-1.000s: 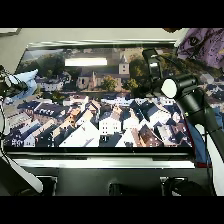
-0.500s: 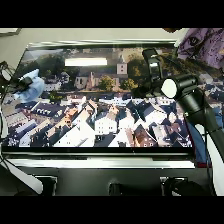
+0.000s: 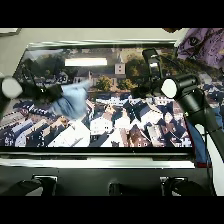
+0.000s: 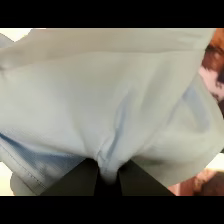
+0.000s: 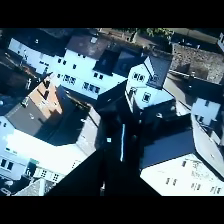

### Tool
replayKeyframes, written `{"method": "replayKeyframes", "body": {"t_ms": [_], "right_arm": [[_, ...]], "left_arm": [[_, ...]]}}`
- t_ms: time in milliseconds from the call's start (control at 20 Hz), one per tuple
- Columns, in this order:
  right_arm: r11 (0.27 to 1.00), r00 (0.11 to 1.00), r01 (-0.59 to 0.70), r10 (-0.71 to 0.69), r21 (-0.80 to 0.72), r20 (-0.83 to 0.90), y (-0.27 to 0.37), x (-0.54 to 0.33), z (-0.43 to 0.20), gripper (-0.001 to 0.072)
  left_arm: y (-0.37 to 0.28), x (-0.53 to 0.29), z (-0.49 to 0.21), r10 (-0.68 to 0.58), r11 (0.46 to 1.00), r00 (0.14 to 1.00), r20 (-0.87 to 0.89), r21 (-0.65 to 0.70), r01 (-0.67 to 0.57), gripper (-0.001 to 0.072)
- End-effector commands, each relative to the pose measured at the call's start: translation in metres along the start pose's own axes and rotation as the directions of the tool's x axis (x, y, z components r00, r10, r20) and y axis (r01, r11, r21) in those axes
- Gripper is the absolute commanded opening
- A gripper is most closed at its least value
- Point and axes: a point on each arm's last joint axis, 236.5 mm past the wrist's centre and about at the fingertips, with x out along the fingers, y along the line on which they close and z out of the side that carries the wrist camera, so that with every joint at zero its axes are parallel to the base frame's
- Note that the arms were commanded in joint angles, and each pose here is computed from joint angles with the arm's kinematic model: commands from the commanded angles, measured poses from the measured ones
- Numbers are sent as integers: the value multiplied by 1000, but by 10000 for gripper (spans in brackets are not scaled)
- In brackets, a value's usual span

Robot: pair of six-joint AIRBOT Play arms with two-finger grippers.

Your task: Fold the clothes and pants, and hang the long-sleeved shirts on hangers.

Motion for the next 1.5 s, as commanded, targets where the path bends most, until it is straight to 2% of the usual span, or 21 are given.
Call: {"method": "replayKeyframes", "body": {"t_ms": [0, 250, 300, 350, 400, 600, 850, 1050, 1100, 1150, 1200, 1250, 1300, 1350, 1400, 1450], "right_arm": [[1000, 1000, -1, 1, 0, 1, 0, 0, 0, 33], [1000, 1000, -1, 1, 0, 1, 1, 0, 0, 33], [1000, 1000, -1, 1, 0, 1, 0, 0, 0, 33], [1000, 1000, -1, 1, 0, 1, 0, 0, 0, 33], [1000, 1000, -1, 1, 0, 1, 1, 0, 0, 33], [1000, 1000, -4, 4, 23, 2, 1, 0, 1, 33], [1000, 1000, -7, 7, 24, 1, 2, 0, 0, 33], [999, 994, -25, 29, 47, -102, 7, -4, -24, 41], [998, 991, -13, 20, 55, -131, 5, -4, -31, 126], [996, 989, 32, -19, 85, -147, -6, -3, -35, 260], [987, 986, 67, -43, 148, -162, -20, 0, -38, 278], [965, 982, 85, -39, 248, -187, -36, 8, -44, 278], [918, 975, 58, 33, 391, -222, -46, 20, -55, 293], [850, 957, -30, 176, 527, -230, -39, 33, -64, 331], [748, 904, -175, 379, 640, -197, -18, 43, -68, 406], [644, 825, -307, 547, 701, -141, 6, 45, -65, 451]], "left_arm": [[-34, -28, -114, -96, 995, 989, -114, -16, 95, 14], [-33, -1, -210, -71, 992, 960, -269, 80, 95, 23], [-31, 5, -215, -64, 994, 959, -276, 73, 87, 117], [-28, 9, -214, -56, 997, 960, -276, 45, 71, 453], [-27, 10, -208, -59, 997, 963, -264, 26, 68, 720], [-8, -14, -157, -56, 998, 985, -161, -12, 55, 720], [49, -44, -96, 42, 998, 999, 9, -52, -41, 720], [74, -48, -78, 84, 994, 995, 46, -79, -80, 720], [78, -48, -76, 91, 992, 995, 49, -92, -86, 719], [81, -47, -77, 99, 990, 994, 41, -101, -95, 712], [86, -45, -78, 117, 988, 993, 30, -102, -113, 712], [93, -41, -80, 140, 986, 990, 20, -98, -138, 713], [98, -35, -84, 159, 983, 987, 1, -97, -158, 714], [106, -27, -90, 180, 979, 983, -23, -95, -182, 715], [112, -19, -95, 194, 976, 980, -47, -93, -198, 714], [118, -12, -101, 207, 973, 976, -68, -87, -212, 714]]}}
